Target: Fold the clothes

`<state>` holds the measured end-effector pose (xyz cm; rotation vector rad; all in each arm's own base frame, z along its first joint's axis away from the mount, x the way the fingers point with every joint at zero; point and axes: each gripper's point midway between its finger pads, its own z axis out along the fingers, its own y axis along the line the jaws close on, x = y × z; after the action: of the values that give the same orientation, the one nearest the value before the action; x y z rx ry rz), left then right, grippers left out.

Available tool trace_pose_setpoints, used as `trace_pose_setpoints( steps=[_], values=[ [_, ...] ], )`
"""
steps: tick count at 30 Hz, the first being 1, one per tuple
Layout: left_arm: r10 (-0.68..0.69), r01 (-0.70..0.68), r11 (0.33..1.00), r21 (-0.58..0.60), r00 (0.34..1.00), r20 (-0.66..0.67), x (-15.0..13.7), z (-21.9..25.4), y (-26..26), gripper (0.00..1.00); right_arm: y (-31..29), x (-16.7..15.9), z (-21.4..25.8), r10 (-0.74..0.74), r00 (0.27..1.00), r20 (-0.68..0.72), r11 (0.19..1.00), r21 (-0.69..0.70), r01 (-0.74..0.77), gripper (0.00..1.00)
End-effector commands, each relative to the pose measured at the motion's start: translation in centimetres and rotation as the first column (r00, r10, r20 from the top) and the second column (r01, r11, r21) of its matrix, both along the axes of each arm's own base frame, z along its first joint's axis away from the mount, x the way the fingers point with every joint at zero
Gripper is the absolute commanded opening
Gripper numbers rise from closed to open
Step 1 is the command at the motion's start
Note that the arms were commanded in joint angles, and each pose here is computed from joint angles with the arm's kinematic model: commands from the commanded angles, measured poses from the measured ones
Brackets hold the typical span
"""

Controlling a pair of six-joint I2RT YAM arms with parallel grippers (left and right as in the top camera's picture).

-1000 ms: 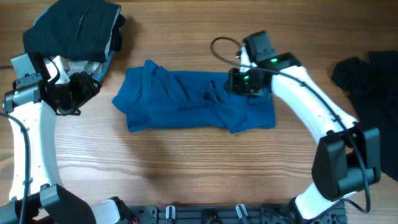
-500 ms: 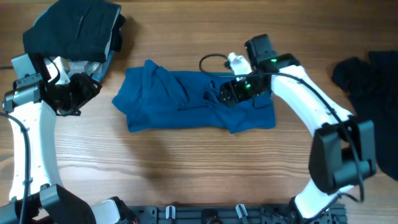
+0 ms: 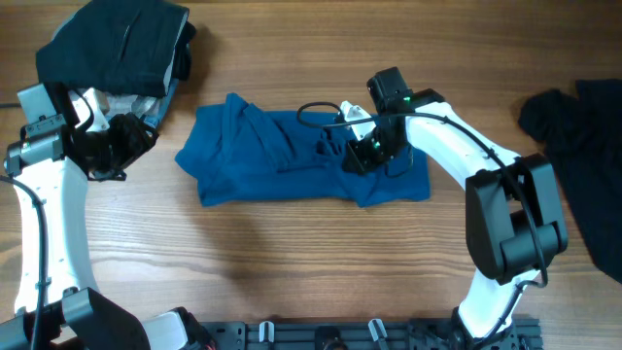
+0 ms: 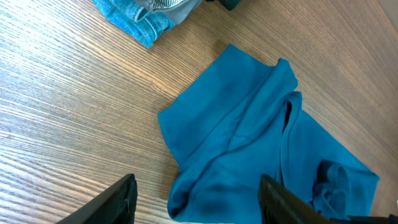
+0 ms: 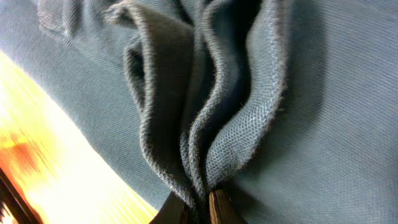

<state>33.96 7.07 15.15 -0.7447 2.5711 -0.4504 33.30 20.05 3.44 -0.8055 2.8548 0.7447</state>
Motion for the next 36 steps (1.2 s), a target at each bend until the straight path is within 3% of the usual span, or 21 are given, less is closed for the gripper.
trace_pose_setpoints(
  steps=[1,6,14,18,21,28,36],
  values=[
    [-0.008,0.008,1.000,0.003,0.999,0.038,0.3,1.2,0.0,0.62,-2.7,3.4,2.3,-0.224,0.974,0.028,0.974,-0.025,0.224,0.04],
    [-0.008,0.008,1.000,0.003,0.999,0.039,0.3,1.2,0.0,0.62,-4.0,4.3,6.5,-0.349,0.937,0.019,0.934,0.080,0.347,0.04],
    [-0.008,0.008,1.000,0.007,0.999,0.049,0.5,1.3,0.1,0.62,-4.0,4.2,7.5,-0.458,0.889,-0.001,0.888,0.053,0.457,0.04],
    [-0.008,0.008,1.000,0.007,0.999,0.049,0.5,1.3,0.1,0.62,-5.9,4.9,6.9,-0.511,0.857,0.075,0.856,-0.044,0.514,0.04],
    [-0.008,0.008,1.000,0.007,0.999,0.048,0.5,1.3,0.1,0.63,-7.5,5.3,7.6,-0.533,0.840,0.098,0.842,-0.037,0.538,0.04],
    [-0.008,0.007,1.000,0.011,0.998,0.057,0.7,1.4,0.2,0.63,-20.1,5.2,14.1,-0.702,0.668,0.248,0.693,0.020,0.721,0.04],
    [-0.007,0.007,1.000,0.010,0.998,0.056,0.6,1.4,0.2,0.63,-24.8,2.5,13.6,-0.736,0.640,0.221,0.646,-0.054,0.762,0.04]
  ],
)
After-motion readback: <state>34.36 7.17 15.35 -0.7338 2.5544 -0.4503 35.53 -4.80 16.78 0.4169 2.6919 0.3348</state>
